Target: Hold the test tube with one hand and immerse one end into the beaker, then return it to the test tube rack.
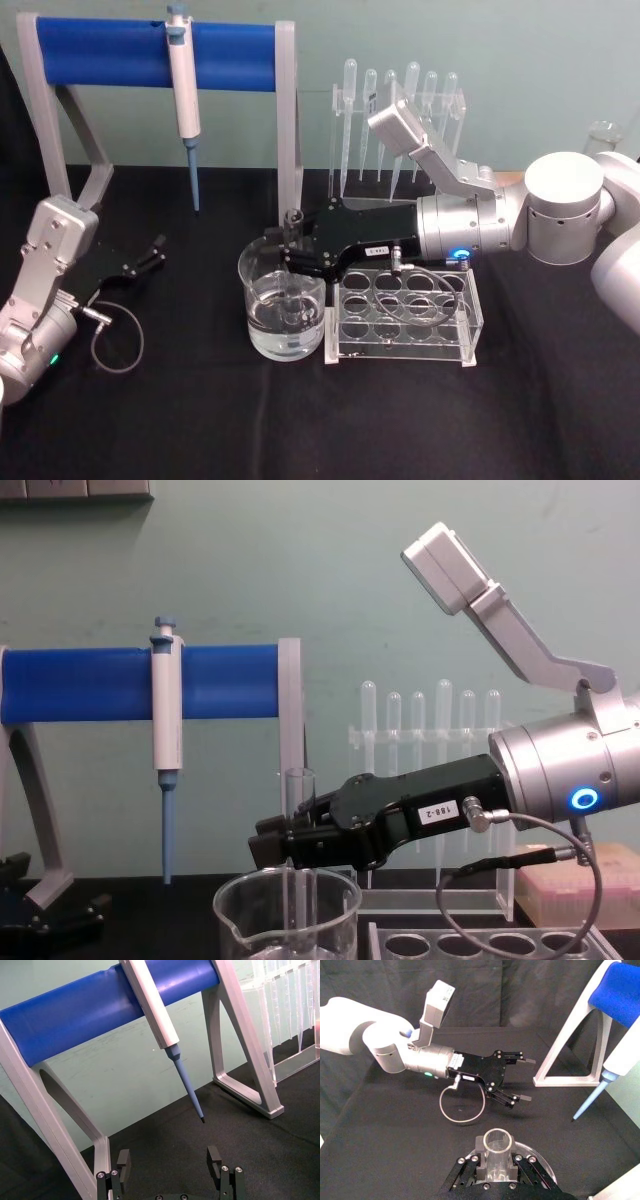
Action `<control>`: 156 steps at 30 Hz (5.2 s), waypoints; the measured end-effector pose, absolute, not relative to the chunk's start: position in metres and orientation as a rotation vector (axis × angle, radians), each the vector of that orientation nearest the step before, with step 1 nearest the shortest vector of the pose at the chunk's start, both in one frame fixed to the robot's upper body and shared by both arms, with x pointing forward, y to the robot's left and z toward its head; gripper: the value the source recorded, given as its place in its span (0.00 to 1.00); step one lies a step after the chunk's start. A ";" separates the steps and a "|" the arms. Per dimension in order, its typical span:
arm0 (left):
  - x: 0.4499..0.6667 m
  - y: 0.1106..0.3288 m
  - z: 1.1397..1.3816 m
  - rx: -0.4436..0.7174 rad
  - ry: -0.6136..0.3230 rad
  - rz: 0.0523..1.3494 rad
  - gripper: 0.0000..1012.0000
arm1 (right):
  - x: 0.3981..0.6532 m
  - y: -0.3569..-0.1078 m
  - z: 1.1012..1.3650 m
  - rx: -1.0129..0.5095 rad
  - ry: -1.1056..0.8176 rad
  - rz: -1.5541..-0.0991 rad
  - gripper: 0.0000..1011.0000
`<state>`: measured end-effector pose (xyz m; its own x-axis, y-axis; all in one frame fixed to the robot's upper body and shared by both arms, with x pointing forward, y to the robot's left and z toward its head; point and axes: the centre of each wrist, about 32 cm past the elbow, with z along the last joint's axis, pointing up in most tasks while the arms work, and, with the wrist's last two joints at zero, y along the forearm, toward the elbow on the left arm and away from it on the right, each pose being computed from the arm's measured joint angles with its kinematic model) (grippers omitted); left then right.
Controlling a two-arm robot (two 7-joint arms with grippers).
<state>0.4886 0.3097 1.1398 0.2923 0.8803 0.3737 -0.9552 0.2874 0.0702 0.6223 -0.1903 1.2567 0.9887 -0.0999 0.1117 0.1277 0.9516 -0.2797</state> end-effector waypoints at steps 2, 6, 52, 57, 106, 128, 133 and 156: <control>0.489 0.310 1.140 0.304 -0.285 1.248 0.99 | 0.622 -0.190 1.257 -0.290 -0.097 -0.116 0.22; 0.489 0.310 1.140 0.304 -0.285 1.248 0.99 | 0.622 -0.190 1.257 -0.290 -0.097 -0.116 0.22; 0.489 0.310 1.140 0.304 -0.285 1.248 0.99 | 0.622 -0.190 1.257 -0.290 -0.097 -0.116 0.22; 0.489 0.310 1.140 0.304 -0.285 1.248 0.99 | 0.622 -0.190 1.257 -0.290 -0.097 -0.116 0.22; 0.489 0.310 1.140 0.304 -0.285 1.248 0.99 | 0.622 -0.190 1.257 -0.290 -0.097 -0.116 0.22; 0.489 0.310 1.140 0.304 -0.285 1.248 0.99 | 0.622 -0.190 1.257 -0.290 -0.097 -0.116 0.22; 0.489 0.310 1.140 0.304 -0.285 1.248 0.99 | 0.622 -0.190 1.257 -0.290 -0.097 -0.116 0.22; 0.489 0.310 1.140 0.304 -0.285 1.248 0.99 | 0.622 -0.190 1.257 -0.290 -0.097 -0.116 0.22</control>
